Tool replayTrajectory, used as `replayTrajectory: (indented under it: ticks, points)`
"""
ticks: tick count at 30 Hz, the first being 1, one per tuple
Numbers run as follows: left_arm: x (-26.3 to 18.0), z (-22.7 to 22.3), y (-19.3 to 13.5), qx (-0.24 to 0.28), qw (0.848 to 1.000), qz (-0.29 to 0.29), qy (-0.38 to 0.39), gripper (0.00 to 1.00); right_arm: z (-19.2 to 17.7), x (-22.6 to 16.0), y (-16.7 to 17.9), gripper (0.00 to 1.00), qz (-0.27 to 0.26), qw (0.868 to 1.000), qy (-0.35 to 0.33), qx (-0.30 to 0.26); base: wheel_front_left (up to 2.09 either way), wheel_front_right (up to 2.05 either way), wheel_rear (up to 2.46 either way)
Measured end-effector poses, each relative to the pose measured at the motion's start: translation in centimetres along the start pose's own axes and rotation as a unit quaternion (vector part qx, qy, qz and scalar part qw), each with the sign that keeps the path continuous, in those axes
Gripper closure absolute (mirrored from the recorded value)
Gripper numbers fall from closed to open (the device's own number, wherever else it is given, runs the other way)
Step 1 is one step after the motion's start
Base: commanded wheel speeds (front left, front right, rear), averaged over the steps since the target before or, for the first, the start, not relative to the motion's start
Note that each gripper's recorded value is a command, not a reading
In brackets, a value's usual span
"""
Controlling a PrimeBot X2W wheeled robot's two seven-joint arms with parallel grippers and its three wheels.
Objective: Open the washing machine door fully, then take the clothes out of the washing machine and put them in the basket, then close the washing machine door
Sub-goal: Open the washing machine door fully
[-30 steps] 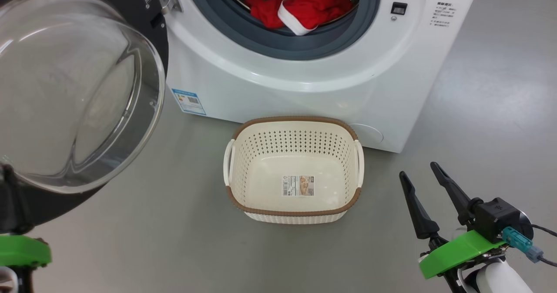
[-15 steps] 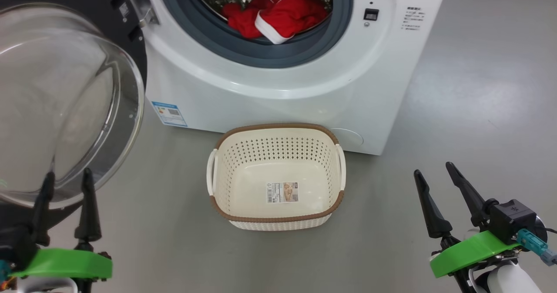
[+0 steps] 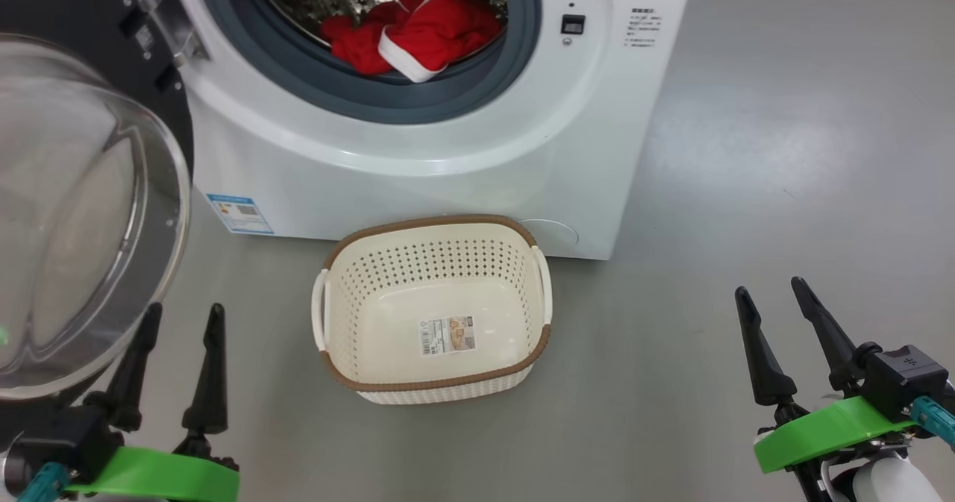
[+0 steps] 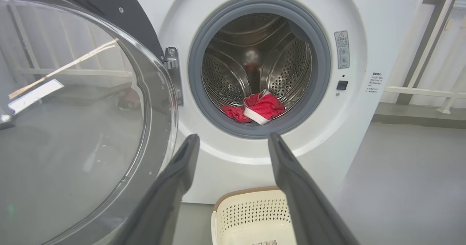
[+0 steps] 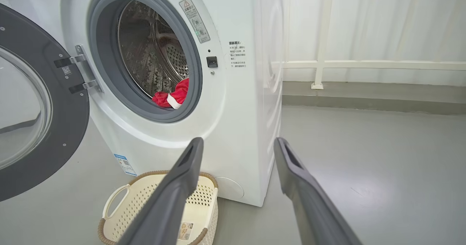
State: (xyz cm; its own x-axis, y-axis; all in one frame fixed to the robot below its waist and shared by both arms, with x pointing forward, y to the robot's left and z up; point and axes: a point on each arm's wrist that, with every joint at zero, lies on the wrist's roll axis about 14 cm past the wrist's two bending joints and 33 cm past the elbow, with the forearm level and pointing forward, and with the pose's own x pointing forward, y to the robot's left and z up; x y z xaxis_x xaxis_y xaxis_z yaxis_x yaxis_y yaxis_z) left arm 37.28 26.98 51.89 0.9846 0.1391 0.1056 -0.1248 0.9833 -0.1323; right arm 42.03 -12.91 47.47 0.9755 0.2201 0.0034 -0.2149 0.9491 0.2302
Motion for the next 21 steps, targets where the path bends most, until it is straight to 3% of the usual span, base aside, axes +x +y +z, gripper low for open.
replayTrajectory:
  ticks: [21]
  points:
    - [0.8,-2.6,-7.3,-0.047,0.994,-0.096,0.031,0.0,1.9,-3.0,-5.7,0.0,-0.089,0.996,-0.026,-0.006,0.0,0.0,0.0]
